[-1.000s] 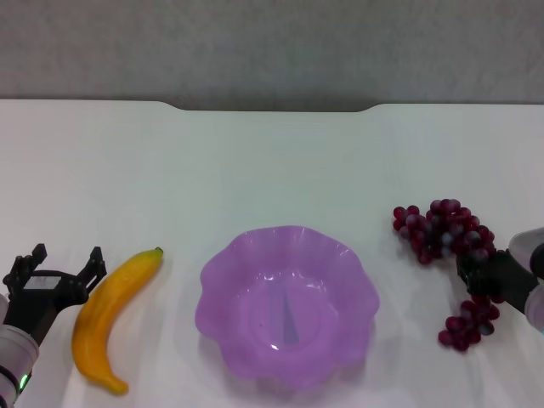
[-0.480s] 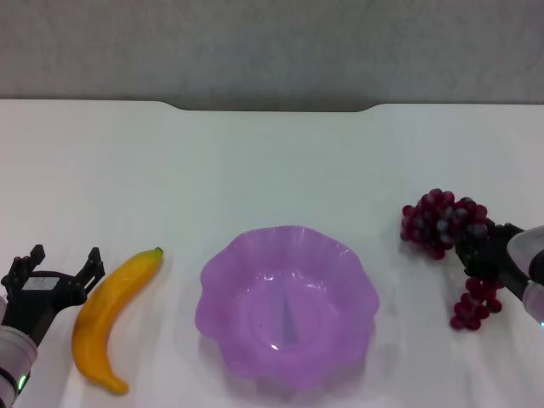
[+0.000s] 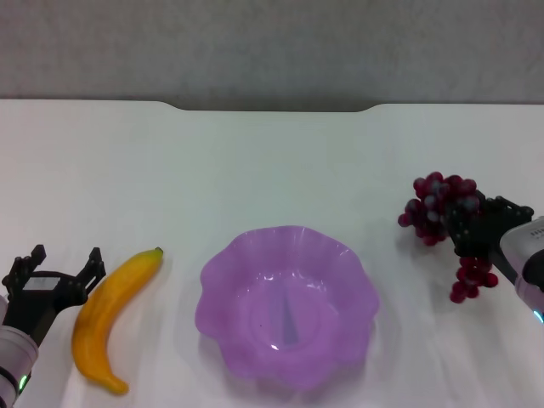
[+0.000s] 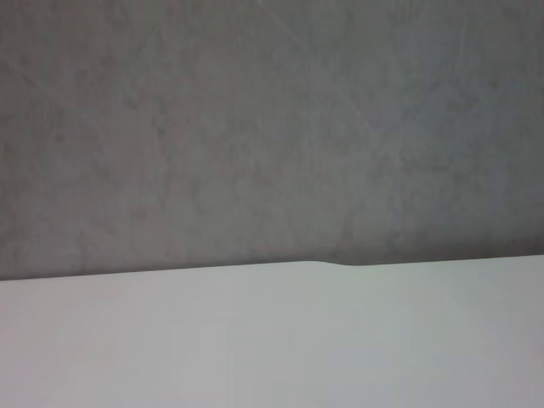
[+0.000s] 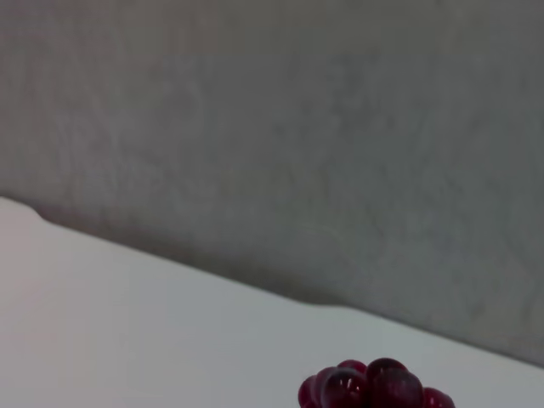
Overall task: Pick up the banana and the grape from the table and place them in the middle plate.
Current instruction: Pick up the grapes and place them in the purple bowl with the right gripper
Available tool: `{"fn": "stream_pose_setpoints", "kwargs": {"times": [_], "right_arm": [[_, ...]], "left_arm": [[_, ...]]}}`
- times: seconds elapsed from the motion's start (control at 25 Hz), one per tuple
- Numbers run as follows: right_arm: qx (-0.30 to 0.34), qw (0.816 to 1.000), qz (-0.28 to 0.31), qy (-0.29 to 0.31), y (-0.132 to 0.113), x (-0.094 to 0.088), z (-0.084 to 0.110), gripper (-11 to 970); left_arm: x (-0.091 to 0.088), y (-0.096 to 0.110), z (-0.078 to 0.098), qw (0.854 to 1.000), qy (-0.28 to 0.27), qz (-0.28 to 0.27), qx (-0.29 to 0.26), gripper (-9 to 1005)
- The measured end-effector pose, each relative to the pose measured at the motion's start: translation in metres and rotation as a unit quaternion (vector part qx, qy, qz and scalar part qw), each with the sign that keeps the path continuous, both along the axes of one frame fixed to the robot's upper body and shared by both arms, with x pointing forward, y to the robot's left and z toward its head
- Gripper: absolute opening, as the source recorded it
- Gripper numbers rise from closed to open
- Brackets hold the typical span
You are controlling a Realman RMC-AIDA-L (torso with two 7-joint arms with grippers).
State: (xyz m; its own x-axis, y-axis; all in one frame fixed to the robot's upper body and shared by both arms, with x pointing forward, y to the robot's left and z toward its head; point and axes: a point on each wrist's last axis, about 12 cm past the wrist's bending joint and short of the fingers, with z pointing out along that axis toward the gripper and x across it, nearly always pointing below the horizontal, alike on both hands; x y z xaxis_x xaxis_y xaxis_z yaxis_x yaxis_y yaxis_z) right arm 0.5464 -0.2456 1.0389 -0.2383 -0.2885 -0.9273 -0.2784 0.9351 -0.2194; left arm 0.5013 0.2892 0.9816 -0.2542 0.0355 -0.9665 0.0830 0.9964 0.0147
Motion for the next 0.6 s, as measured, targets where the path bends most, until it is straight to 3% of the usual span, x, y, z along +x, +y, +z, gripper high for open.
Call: {"fn": "stream_pose_setpoints", "kwargs": {"times": [0.36,0.6], "right_arm": [[-0.004,0.999,0.026,-0.031,0.012,0.002,0.016,368],[-0.007,0.993,0.091,-0.080,0.047,0.004,0.046,364]], "left_arm": [[0.000,0.000,0.000,1.000,0.000,0.000,0.000,875],[0.003,-0.001,0.002,1.000,-0.004,-0.004,0.002,874]]}}
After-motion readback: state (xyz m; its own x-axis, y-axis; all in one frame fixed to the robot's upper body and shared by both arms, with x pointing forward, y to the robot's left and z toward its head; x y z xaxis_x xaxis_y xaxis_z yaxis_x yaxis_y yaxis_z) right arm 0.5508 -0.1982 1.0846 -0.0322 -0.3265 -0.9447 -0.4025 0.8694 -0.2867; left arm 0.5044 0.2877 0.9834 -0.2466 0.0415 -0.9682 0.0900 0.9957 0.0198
